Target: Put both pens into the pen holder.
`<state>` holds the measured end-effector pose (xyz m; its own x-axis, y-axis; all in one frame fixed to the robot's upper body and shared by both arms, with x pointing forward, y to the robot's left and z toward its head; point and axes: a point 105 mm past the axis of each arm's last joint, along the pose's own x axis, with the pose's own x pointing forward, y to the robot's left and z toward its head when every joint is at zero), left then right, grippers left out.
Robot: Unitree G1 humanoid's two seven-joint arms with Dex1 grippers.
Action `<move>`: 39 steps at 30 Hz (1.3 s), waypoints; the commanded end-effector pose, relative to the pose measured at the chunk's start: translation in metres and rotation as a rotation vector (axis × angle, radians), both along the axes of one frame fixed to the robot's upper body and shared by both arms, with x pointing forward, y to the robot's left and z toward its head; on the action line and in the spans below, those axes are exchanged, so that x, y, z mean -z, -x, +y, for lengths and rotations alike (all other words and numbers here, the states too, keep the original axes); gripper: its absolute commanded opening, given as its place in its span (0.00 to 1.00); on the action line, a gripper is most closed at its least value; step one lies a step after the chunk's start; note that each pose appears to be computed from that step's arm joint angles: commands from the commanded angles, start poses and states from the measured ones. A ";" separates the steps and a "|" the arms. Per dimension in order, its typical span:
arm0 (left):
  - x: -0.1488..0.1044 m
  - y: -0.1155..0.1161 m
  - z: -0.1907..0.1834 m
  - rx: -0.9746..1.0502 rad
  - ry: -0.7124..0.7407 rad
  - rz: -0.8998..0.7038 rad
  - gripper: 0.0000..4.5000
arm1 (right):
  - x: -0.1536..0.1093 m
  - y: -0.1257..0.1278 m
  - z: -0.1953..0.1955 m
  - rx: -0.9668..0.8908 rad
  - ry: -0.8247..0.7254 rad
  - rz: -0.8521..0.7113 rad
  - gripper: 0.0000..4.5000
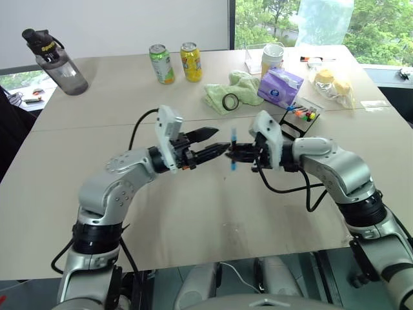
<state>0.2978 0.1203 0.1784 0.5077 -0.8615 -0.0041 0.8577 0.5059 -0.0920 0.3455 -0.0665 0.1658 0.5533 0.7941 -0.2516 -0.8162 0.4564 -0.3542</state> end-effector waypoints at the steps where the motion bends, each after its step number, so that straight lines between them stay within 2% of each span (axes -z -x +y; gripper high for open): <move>1: -0.022 0.008 -0.003 0.010 0.002 -0.105 0.68 | -0.063 -0.013 -0.017 0.112 -0.023 -0.521 0.01; 4: -0.027 0.007 -0.010 0.006 -0.007 -0.129 0.68 | -0.080 -0.016 -0.041 0.211 0.050 -0.730 0.01; 7: -0.033 0.003 -0.016 -0.021 0.011 -0.165 0.68 | -0.078 -0.015 -0.058 0.249 0.138 -0.810 0.01; 10: -0.032 0.004 -0.023 -0.011 0.007 -0.179 0.68 | -0.083 -0.016 -0.067 0.283 0.158 -0.853 0.01; 21: -0.034 0.005 -0.030 0.021 -0.024 -0.204 0.68 | -0.066 -0.020 -0.069 0.312 0.110 -0.764 0.01; 27: -0.033 0.006 -0.029 0.020 -0.037 -0.206 0.68 | -0.054 -0.029 -0.075 0.328 0.118 -0.730 0.01; 36: -0.028 0.008 -0.025 0.011 -0.081 -0.209 0.68 | -0.053 -0.049 -0.084 0.347 0.135 -0.738 0.01; 38: -0.028 0.009 -0.024 0.010 -0.084 -0.211 0.69 | -0.053 -0.053 -0.086 0.347 0.140 -0.737 0.24; 39: -0.028 0.009 -0.024 0.009 -0.087 -0.210 0.69 | -0.052 -0.056 -0.087 0.346 0.142 -0.736 0.29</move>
